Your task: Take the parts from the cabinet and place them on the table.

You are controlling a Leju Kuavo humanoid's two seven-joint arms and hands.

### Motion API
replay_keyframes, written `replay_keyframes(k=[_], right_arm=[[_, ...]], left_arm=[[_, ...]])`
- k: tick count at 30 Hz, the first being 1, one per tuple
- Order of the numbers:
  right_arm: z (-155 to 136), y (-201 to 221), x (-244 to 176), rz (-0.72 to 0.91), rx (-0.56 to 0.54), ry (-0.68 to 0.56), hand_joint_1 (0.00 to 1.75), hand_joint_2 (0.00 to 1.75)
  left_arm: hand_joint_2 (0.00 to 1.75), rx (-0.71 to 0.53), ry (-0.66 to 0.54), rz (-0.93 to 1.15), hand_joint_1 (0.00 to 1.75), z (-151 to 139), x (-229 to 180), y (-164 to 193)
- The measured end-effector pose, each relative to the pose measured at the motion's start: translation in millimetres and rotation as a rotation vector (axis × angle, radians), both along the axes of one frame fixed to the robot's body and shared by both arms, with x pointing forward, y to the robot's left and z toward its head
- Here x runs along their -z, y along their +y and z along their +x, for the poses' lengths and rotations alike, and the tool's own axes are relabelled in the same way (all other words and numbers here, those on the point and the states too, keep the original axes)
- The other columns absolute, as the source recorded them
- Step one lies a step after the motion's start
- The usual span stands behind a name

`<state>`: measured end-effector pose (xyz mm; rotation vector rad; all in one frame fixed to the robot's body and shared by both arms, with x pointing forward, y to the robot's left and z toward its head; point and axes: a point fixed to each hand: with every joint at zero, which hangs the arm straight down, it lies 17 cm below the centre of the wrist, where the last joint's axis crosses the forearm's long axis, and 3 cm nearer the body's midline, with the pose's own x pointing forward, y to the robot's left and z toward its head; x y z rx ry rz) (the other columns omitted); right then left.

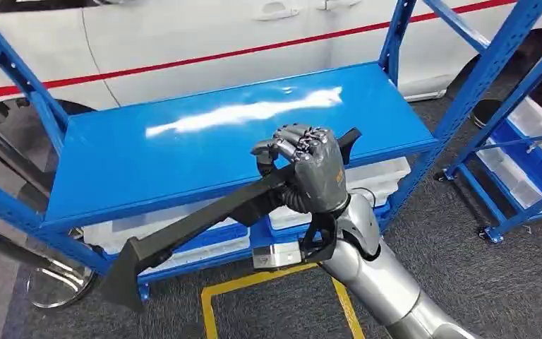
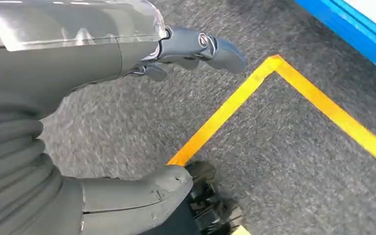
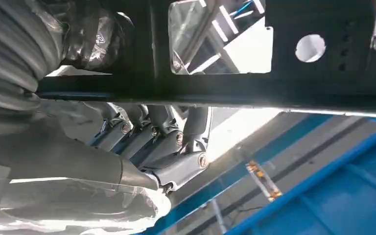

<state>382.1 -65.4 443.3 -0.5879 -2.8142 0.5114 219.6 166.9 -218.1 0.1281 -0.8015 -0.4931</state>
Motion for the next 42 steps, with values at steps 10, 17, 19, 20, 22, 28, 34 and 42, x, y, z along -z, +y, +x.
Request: replay_keyframes(k=[10,17,19,20,22,28,34,42], right_arm=[[-2,-12,1,-0.012,0.034,-0.019,1.75,1.75],[-4,-20,-3,-0.010,0.053,-0.036,1.75,1.75],[-7,-20,-7,-0.015,0.056,-0.051,1.75,1.75],[-7,-19,-8,-0.019,0.058,-0.056,1.75,1.75],[-8,-18,-9,-0.029,0.061,-0.061,1.75,1.75],[-12,-16,-9,-0.041,0.070,-0.074,1.75,1.75],[-14,-20,-9,-0.031,0.076,-0.076,1.75,1.75],[-23,-29,5,0.012,0.091,-0.076,1.75,1.75]], left_arm=[[1.75,0.019,0.015,-0.039,0.00,-9,2,-8],[1.75,0.034,0.028,-0.057,0.00,-11,2,-10],[1.75,0.035,0.054,-0.074,0.00,-12,4,-13],[1.75,0.034,0.064,-0.077,0.00,-13,5,-13],[1.75,0.030,0.083,-0.077,0.00,-16,7,-12],[1.75,0.023,0.100,-0.061,0.00,-18,10,-3],[1.75,0.042,0.093,-0.061,0.00,-16,10,-2],[1.75,0.079,0.116,-0.067,0.00,-23,13,-2]])
